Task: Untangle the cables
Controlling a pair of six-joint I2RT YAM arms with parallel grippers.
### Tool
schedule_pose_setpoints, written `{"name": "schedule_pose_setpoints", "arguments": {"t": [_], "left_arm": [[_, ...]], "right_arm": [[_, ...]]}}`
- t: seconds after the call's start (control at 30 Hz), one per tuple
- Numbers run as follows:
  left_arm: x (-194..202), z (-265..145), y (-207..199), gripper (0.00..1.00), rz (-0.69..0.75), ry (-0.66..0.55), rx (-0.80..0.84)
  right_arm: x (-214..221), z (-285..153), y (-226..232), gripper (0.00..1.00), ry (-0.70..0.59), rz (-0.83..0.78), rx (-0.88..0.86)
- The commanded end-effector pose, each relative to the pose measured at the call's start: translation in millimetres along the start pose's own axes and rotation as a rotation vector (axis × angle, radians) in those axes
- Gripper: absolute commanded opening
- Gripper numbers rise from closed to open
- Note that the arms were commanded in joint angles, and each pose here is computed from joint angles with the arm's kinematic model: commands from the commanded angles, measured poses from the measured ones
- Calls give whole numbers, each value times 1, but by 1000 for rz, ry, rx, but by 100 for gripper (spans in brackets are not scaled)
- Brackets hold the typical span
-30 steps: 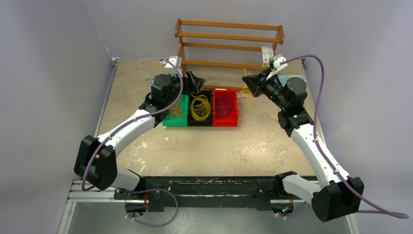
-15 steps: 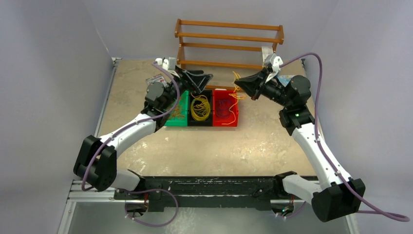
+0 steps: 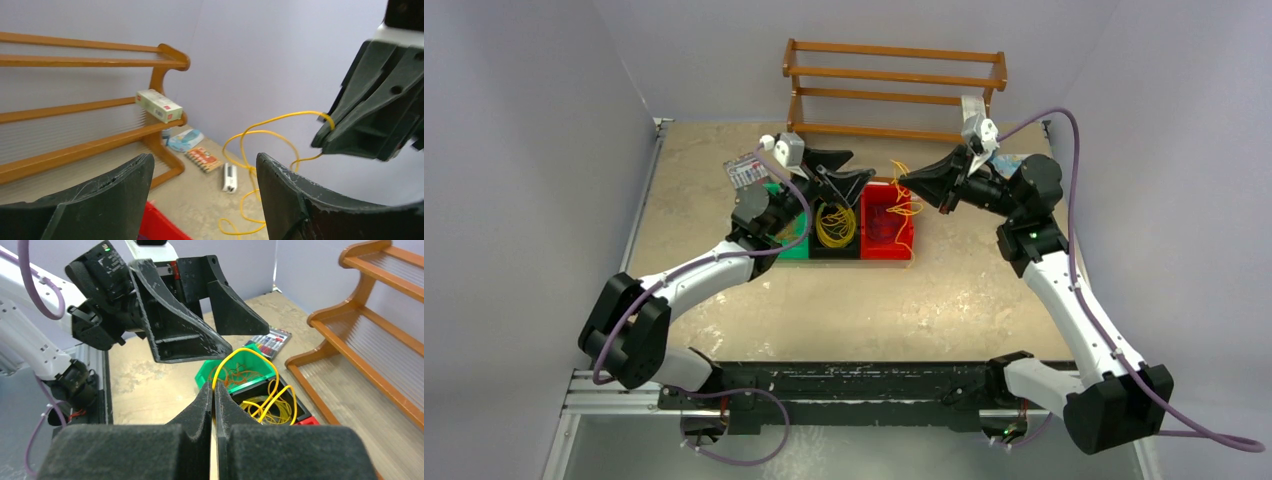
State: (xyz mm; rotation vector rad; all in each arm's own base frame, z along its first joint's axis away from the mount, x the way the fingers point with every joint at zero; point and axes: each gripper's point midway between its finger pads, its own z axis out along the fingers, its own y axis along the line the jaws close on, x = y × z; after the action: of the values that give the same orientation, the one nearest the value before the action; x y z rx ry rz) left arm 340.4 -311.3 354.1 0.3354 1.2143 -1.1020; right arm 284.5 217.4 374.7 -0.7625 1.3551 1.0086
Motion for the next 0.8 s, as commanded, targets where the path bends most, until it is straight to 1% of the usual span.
{"name": "schedule_pose_setpoints", "arguments": {"t": [0.0,0.1,0.3,0.5,0.77], "left_arm": [[-22,-7,-7,75,246,-71,8],[-15,-9,-11,76,312,-51,21],[-5,-10,-31,76,408,-45,100],[-8,-10,-37,76,419,-57,124],[-15,-6,-40,73,407,-75,119]], "right_arm": [[-23,1,18,0,-35,-54,-94],[-18,2,20,0,-18,-42,-124],[-10,5,20,0,4,-25,-155],[-5,6,21,0,19,-12,-181],[2,9,27,0,42,10,-228]]}}
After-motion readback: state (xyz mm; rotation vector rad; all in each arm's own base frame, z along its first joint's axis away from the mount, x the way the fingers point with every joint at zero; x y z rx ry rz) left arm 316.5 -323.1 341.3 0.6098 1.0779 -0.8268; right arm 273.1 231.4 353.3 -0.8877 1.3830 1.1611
